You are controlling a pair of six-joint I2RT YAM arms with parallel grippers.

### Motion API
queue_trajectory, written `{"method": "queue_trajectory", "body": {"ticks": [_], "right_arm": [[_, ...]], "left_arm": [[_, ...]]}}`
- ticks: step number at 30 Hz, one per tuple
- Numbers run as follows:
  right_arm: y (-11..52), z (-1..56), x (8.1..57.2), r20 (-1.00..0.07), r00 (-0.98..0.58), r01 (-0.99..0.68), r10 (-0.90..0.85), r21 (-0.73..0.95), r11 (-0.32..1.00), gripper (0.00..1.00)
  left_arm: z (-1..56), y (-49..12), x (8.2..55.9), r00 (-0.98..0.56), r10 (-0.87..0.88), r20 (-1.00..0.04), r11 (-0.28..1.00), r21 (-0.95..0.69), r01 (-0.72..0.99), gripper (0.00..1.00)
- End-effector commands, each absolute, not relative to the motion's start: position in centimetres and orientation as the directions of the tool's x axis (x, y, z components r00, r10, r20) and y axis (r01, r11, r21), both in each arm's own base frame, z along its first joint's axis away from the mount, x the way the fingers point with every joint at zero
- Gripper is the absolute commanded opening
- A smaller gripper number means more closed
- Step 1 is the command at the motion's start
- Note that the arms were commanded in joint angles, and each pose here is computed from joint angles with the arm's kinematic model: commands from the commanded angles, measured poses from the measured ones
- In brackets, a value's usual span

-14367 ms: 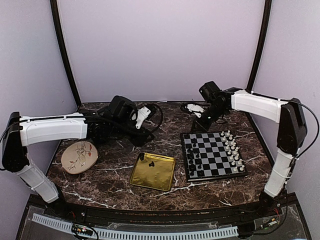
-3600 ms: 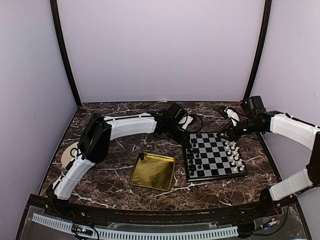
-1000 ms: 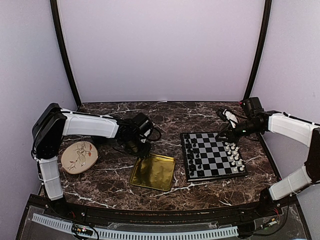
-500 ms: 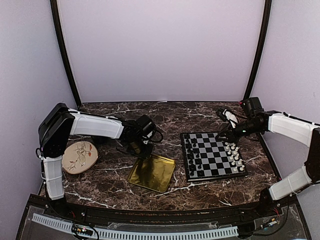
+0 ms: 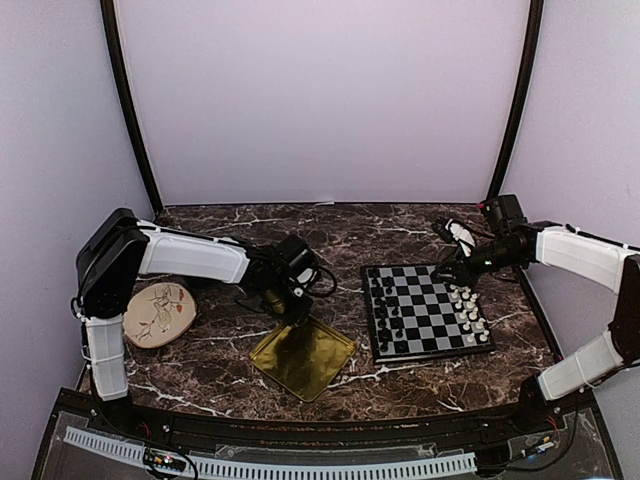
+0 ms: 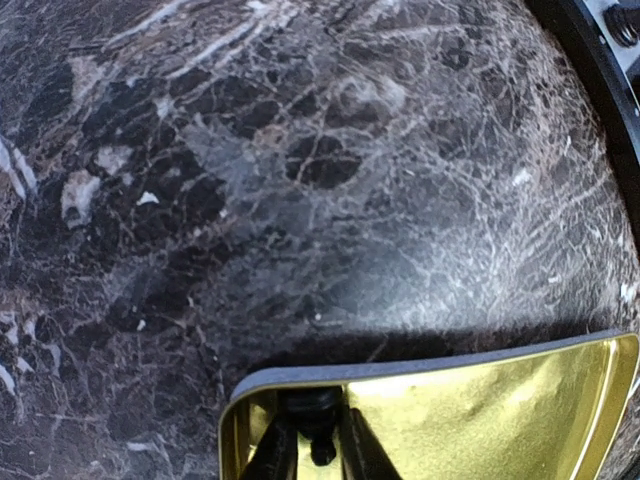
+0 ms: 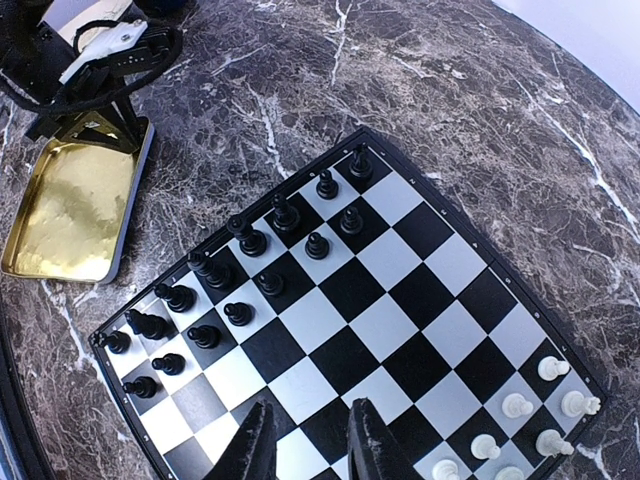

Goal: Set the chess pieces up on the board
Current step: Adjust the storage box at the center of the board, then pick up the knight from the storage box.

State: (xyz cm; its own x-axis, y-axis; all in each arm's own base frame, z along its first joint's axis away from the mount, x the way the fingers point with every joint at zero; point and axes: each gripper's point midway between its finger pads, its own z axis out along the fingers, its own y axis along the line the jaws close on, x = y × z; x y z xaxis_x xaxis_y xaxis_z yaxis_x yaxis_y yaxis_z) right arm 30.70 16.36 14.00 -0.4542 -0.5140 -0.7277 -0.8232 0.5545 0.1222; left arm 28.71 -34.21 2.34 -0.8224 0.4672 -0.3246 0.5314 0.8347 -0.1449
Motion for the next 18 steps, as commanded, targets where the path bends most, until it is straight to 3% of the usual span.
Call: {"method": "queue_trajectory", "body": {"ticks": [1, 7, 13, 18], "right_arm": [[16.6, 14.4, 30.9, -0.737, -0.445, -0.830, -0.508, 0.126, 0.544, 0.26], [16.6, 14.3, 30.9, -0.736, -0.447, -0.830, -0.508, 0.129, 0.543, 0.26], [16.6, 14.3, 31.0, -0.735, -0.451, -0.828, -0.506, 0.133, 0.545, 0.26], [16.6, 14.5, 30.8, -0.738, -0.447, -0.829, -0.506, 0.129, 0.544, 0.26]], "left_arm": [[3.2, -33.9, 26.3, -0.768, 0.559, -0.313, 0.762, -0.169, 0.625, 0.15], [3.3, -33.2, 24.3, -0.717, 0.626, -0.306, 0.694, -0.200, 0.692, 0.09], [2.9, -33.4, 25.2, -0.743, 0.585, -0.326, 0.729, -0.190, 0.658, 0.17], [2.5, -34.0, 25.5, -0.750, 0.577, -0.324, 0.733, -0.202, 0.650, 0.12]]}}
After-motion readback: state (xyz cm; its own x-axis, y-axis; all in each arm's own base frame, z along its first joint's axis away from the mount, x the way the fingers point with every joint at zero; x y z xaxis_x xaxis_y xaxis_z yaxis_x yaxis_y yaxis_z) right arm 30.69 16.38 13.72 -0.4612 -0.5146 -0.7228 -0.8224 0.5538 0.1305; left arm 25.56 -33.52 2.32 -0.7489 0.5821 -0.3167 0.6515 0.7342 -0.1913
